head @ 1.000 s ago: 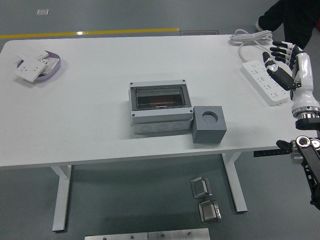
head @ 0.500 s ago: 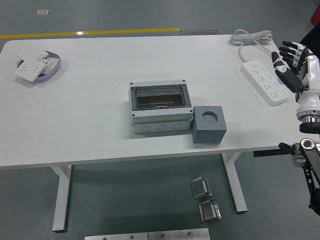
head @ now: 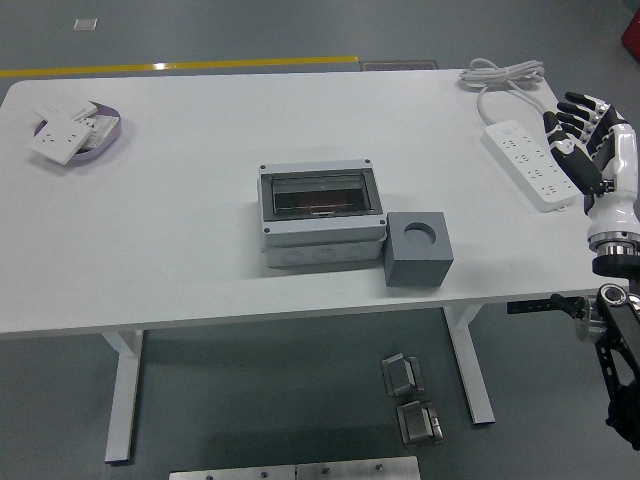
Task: Pick up the cylinder from the cube,place it in the box,flap close box
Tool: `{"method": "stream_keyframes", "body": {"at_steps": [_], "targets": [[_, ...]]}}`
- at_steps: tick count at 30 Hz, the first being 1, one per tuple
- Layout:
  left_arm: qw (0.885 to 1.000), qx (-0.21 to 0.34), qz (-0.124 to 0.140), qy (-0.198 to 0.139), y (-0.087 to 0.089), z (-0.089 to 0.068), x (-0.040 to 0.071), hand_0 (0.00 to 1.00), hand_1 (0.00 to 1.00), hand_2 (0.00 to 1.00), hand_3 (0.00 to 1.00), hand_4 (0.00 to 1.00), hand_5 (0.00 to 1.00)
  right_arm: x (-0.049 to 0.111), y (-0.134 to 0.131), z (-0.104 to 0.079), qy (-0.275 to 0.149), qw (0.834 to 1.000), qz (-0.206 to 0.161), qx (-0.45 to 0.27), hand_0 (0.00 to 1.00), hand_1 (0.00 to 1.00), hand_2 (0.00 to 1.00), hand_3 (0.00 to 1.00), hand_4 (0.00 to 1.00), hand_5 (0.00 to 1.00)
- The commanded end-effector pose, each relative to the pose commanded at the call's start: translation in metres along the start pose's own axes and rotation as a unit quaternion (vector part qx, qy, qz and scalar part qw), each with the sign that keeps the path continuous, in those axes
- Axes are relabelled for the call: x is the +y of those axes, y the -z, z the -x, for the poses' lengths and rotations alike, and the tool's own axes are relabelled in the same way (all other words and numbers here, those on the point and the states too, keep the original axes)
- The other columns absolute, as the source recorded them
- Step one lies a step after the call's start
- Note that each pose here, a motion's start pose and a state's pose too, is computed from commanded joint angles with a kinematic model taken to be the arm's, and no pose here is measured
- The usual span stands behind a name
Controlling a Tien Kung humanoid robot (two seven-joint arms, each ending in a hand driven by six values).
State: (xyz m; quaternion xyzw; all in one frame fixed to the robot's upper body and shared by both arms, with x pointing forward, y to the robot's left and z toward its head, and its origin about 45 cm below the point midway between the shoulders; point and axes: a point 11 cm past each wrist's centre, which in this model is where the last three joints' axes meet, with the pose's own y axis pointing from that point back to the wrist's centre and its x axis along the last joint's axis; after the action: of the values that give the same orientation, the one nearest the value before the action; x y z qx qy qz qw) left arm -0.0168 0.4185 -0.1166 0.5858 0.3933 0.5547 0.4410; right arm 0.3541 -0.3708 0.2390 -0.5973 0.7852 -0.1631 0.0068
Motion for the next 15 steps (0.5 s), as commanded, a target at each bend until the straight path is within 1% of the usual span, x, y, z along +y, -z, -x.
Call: {"method": "stream_keyframes", "body": {"at_steps": [6, 15], "targets": [[1.0, 0.002, -0.001, -0.003, 0.0001, -0.0029, 0.0, 0.596, 0.62, 0.602, 0.611, 0.674, 0.302, 0.0004, -0.0043, -0.0007, 0.0, 1.0, 0.008, 0.001, 0.733, 0.682, 0.663, 0.675, 0.803, 0.33], [1.0, 0.002, -0.007, -0.004, 0.0046, -0.0022, 0.0001, 0.596, 0.62, 0.601, 0.611, 0.674, 0.302, -0.0015, -0.0058, 0.0009, 0.003, 1.0, 0.011, 0.003, 0.735, 0.682, 0.661, 0.673, 0.8, 0.332]]}}
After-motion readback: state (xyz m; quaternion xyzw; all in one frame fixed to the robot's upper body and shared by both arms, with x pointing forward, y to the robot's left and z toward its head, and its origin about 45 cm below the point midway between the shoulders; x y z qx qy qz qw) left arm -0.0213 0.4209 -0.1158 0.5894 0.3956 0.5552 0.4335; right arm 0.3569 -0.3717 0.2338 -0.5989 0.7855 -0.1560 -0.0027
